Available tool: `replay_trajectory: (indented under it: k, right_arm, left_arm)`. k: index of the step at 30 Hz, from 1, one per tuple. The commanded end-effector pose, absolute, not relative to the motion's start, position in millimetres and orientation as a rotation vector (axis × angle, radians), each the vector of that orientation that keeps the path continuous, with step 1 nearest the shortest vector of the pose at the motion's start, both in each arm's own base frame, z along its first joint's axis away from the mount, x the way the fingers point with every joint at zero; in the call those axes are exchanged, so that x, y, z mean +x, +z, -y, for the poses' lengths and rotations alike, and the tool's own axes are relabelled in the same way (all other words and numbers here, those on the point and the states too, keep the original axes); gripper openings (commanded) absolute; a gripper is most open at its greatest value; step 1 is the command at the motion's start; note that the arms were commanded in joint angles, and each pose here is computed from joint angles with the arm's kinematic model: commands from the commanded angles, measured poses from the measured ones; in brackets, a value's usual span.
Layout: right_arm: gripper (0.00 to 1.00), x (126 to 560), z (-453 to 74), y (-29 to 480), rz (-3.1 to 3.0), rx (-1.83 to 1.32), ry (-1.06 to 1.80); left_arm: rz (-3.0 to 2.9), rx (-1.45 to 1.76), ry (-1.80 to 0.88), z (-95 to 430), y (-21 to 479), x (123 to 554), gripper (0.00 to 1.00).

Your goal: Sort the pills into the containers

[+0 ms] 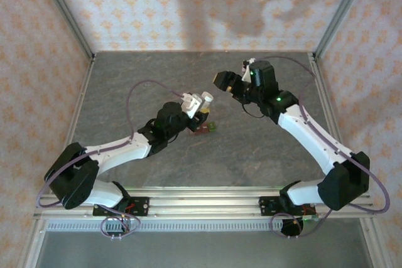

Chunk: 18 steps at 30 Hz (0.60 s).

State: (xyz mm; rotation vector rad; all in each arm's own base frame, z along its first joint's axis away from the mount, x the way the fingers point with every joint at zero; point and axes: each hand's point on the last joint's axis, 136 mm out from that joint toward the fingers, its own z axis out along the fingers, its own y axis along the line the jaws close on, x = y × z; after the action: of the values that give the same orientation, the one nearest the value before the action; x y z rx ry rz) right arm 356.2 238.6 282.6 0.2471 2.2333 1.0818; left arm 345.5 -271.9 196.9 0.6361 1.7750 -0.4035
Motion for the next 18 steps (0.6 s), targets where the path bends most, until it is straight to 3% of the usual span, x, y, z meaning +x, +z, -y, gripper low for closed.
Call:
replay_trajectory:
  k: [1, 18]
  right_arm:
    - [0.82, 366, -244, 289, -2.214, 0.276, 1.119]
    - [0.75, 351, -281, 262, -2.272, 0.186, 1.188]
  left_arm:
    - [-1.667, 0.599, -0.403, 275, 230, 360, 0.00]
    - [-1.658, 0.577, -0.481, 287, 229, 366, 0.00]
